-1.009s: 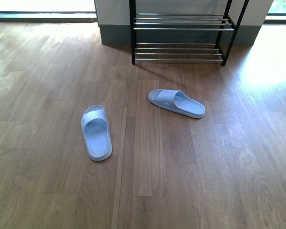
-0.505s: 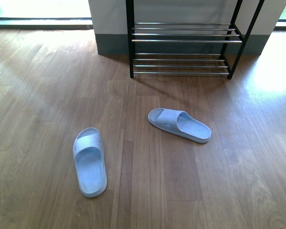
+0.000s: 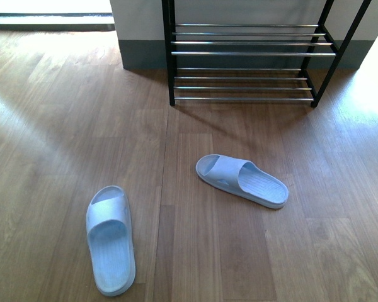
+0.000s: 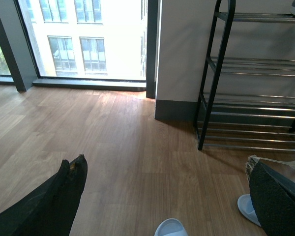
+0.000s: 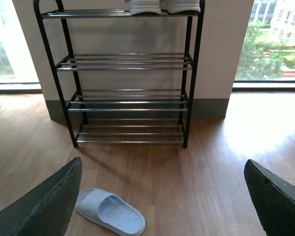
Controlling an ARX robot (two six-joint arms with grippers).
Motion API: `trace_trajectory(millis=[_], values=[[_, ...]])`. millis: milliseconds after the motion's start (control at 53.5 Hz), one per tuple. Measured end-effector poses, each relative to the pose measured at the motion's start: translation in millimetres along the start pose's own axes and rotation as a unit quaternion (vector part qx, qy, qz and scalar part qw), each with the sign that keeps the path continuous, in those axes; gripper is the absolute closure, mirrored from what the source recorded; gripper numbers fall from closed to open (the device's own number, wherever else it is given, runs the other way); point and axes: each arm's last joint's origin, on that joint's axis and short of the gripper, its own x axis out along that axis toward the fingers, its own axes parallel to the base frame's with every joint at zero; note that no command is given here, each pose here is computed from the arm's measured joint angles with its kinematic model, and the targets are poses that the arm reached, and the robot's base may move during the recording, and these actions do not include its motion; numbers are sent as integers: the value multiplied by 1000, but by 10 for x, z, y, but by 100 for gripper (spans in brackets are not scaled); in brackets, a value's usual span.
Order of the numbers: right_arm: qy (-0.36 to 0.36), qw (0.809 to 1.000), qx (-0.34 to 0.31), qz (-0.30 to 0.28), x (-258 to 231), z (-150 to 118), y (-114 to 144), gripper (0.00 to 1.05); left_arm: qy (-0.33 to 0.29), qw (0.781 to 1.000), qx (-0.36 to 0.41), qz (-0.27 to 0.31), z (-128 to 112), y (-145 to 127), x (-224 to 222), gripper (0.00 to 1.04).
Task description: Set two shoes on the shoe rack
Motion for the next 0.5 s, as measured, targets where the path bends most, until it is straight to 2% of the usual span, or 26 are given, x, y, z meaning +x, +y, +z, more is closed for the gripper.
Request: trace_trajectory(millis=[75,112,168,243,299,374,467,505], values=[[0,1000,0,0,0,0,0,9,97,992,-45,64,-27,-2,19,9],[0,1000,0,-1,0,0,-1,9,160,979,-64,111,-32,2,75,9],[0,1000,0,0,0,0,0,9,212,961,-94,148,-60,8,177,9],[0,1000,0,-1,0,0,0,9,259,946,-114,160,-73,-2,342,9],[0,1000,0,0,0,0,0,9,288,938,-128,148,-69,-6,530,9],[0,1000,0,0,0,0,0,9,302,930,-131,162,-114,51,826,9],[0,1000,0,0,0,0,0,9,342,916,-108,180,-376,127,1245,9],[0,1000,0,0,0,0,0,9,371,907,-92,179,-566,132,1382,9]])
